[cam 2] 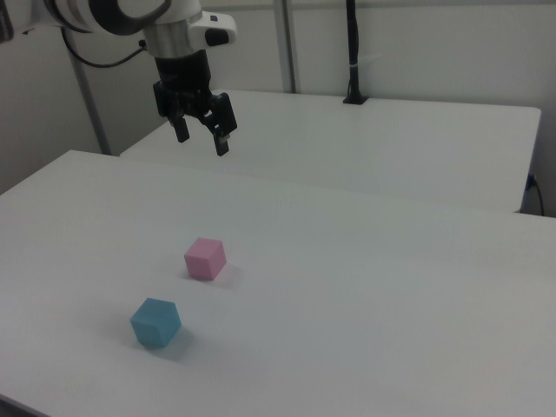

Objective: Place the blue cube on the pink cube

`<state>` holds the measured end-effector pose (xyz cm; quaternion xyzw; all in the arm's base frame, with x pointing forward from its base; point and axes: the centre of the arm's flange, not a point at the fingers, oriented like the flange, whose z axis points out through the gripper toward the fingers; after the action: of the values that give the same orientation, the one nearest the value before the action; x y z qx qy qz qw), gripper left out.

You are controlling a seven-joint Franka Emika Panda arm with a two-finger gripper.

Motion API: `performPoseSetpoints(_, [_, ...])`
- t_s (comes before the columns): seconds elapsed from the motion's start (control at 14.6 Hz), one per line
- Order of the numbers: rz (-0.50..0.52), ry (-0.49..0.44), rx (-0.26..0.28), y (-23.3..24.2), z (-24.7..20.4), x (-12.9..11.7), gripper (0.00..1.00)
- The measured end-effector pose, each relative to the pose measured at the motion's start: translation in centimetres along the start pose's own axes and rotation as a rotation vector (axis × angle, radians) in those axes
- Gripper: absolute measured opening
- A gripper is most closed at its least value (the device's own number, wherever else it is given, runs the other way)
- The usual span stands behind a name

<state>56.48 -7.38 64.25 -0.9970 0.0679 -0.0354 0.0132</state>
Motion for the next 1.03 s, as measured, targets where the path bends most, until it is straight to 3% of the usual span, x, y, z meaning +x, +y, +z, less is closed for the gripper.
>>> performPoseSetpoints(0.34, [-0.023,0.009,0.008,-0.1,-2.3,-1.2,1.0])
performPoseSetpoints(1.03, [-0.031,0.003,0.008,-0.2,-1.6,-0.8,1.0])
